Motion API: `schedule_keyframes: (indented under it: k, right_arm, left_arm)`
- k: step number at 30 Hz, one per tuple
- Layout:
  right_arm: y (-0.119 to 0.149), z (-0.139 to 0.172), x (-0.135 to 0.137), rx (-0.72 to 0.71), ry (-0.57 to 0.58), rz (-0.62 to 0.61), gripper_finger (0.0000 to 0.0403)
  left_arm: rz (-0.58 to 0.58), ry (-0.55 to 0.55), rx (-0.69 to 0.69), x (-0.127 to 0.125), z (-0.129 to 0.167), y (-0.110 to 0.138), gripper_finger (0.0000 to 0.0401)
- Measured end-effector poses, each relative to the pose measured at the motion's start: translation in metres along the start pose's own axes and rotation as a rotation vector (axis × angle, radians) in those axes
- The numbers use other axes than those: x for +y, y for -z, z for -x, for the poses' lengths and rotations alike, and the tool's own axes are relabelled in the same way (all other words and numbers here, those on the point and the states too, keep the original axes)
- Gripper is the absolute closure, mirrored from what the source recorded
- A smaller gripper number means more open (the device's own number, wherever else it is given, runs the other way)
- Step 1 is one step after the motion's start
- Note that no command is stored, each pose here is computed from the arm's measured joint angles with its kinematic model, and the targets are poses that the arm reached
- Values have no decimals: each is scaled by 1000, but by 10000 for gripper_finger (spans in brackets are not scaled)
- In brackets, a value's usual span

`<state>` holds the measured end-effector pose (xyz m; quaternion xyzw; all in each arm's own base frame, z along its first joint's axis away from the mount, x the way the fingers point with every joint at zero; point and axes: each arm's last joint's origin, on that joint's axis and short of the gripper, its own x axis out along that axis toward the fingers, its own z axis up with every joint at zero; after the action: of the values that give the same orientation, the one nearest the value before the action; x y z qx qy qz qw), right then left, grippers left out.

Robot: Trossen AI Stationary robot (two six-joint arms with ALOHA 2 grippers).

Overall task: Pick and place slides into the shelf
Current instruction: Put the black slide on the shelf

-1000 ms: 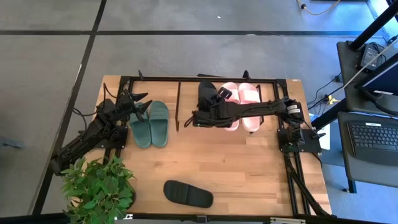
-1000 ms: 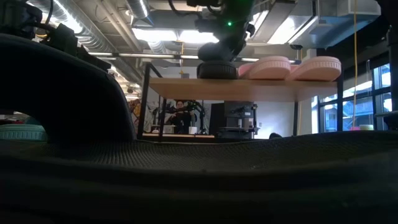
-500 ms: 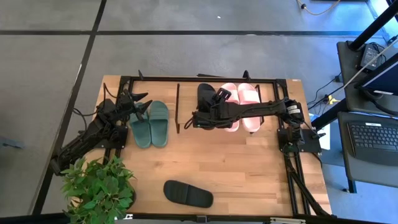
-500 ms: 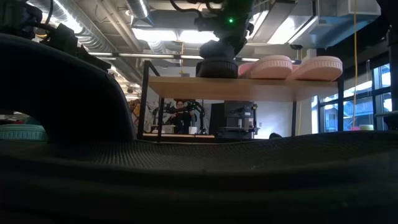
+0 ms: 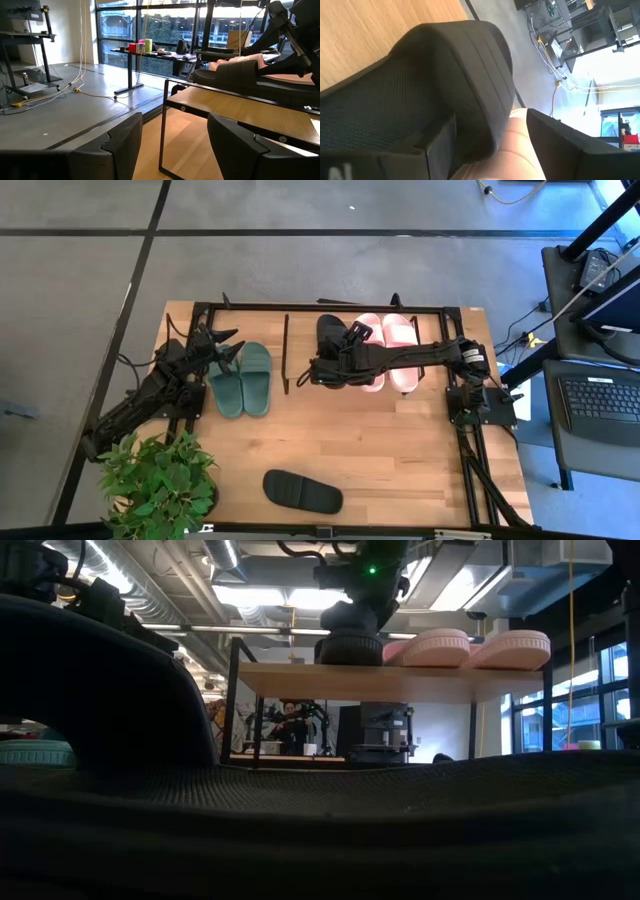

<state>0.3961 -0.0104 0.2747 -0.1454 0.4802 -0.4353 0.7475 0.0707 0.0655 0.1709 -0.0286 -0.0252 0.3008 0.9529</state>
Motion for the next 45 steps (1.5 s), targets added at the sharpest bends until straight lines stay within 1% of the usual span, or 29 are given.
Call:
schedule_keyframes:
  k: [12, 16, 18, 23, 26, 28, 31, 33, 35, 39, 42, 44, 45]
  right_arm:
    - [-1, 5, -6, -3, -1, -9, 163]
    - [-3, 11, -12, 1, 0, -28, 163]
    - [-4, 14, -14, 6, 0, -17, 163]
    - [-9, 32, -15, -28, -29, -23, 163]
    - [-11, 50, -15, -57, -61, -30, 163]
    - [-10, 66, -12, -66, -124, -30, 163]
    - [-2, 92, 1, -95, -213, 49, 163]
    - [6, 111, 12, -133, -242, 129, 163]
    - [15, 129, 23, -168, -273, 178, 163]
    - [32, 166, 42, -266, -352, 213, 163]
    - [40, 192, 55, -366, -422, 228, 163]
    - [43, 206, 66, -437, -462, 268, 163]
    - [45, 211, 72, -467, -487, 310, 163]
  left_arm:
    - [0, 0, 0, 0, 0, 0, 185]
    - [0, 0, 0, 0, 0, 0, 185]
    - [0, 0, 0, 0, 0, 0, 185]
    - [0, 0, 0, 0, 0, 0, 185]
    - [0, 0, 0, 0, 0, 0, 185]
    - [0, 0, 0, 0, 0, 0, 185]
    - [0, 0, 0, 0, 0, 0, 185]
    - [0, 0, 0, 0, 0, 0, 185]
    - [0, 0, 0, 0, 0, 0, 185]
    - [0, 0, 0, 0, 0, 0, 185]
    - [0, 0, 0, 0, 0, 0, 185]
    - [0, 0, 0, 0, 0, 0, 185]
    - [0, 0, 0, 0, 0, 0, 185]
